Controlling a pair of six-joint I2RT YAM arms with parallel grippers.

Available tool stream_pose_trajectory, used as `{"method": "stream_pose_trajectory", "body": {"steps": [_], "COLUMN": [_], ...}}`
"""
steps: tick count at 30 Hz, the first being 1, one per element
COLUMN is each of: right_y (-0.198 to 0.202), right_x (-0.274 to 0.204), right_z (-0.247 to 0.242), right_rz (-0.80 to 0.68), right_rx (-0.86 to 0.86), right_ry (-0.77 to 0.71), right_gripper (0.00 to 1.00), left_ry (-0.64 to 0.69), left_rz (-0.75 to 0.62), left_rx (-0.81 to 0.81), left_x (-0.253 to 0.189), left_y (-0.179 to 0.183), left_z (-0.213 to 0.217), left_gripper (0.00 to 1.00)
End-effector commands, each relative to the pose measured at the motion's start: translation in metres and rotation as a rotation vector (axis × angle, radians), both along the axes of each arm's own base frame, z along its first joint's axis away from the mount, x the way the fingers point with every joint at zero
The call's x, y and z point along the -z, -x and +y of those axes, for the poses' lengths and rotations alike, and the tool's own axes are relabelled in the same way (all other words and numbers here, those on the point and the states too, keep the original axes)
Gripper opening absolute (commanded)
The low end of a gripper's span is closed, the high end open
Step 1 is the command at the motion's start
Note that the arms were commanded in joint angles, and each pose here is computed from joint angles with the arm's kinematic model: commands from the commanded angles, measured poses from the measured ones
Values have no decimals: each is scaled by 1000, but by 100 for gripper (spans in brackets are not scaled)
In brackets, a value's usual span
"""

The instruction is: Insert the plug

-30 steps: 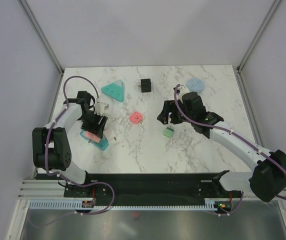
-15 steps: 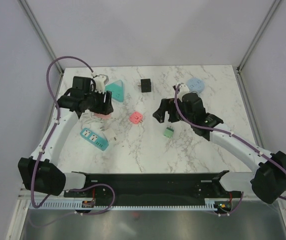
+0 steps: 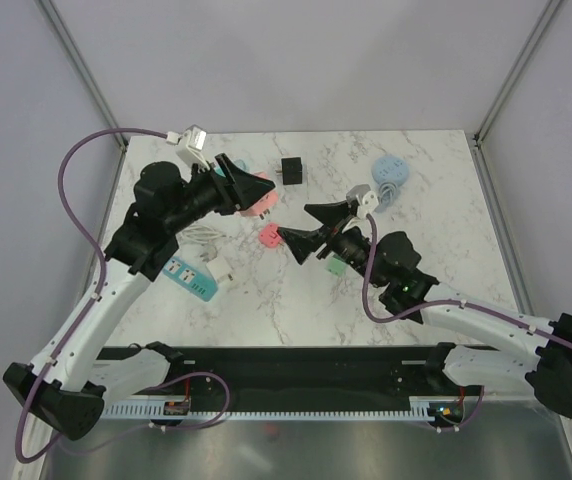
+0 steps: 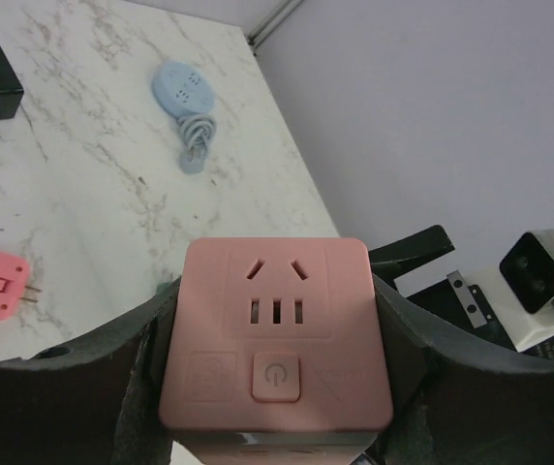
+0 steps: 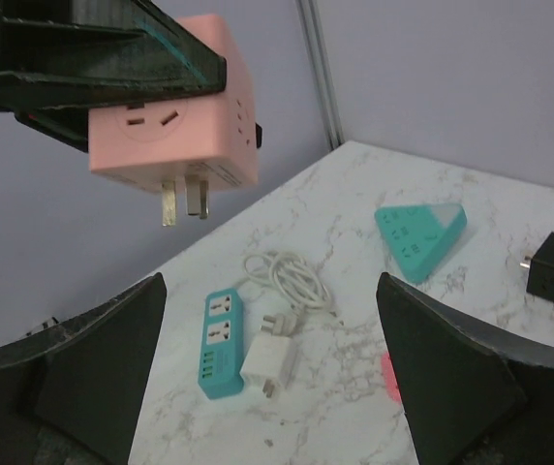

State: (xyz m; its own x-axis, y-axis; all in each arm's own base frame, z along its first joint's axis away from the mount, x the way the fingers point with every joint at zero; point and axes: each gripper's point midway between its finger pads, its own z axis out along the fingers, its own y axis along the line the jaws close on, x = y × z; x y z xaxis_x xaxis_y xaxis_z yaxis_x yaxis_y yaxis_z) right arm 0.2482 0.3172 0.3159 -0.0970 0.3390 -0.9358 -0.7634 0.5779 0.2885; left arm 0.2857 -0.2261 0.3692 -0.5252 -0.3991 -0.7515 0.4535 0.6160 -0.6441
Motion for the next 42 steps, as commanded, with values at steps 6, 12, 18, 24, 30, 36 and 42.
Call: {"method": "stream_pose_trajectory", "body": {"steps": [6, 12, 18, 24, 30, 36, 42], "right_y": [17, 23, 22, 15, 18, 26, 36], "right_x": [-78, -81, -86, -85, -89, -87, -76], "right_z": [20, 38, 44, 41, 30, 28, 17], "right_rz": [-240, -272, -307, -330, -360, -379, -381], "right_rx": [-49, -35, 4, 60, 85, 50, 29], "right_ry": [-87, -49, -25, -4, -34, -15, -25], "right_gripper": [98, 96, 95, 89, 36, 0, 0], "left_ry": [292, 328, 344, 316, 279, 211, 152], "left_rz": [8, 3, -6, -2, 8, -57, -105], "left_rx": [9, 40, 89, 130, 193, 377, 455], "left_x": [-41, -45, -53, -43, -32, -30, -38], "left_y": [24, 32, 44, 54, 64, 87, 101], "left_z": [-10, -18, -28, -33, -38, -51, -50], "left_gripper": [2, 2, 2, 2, 14, 65, 70]}}
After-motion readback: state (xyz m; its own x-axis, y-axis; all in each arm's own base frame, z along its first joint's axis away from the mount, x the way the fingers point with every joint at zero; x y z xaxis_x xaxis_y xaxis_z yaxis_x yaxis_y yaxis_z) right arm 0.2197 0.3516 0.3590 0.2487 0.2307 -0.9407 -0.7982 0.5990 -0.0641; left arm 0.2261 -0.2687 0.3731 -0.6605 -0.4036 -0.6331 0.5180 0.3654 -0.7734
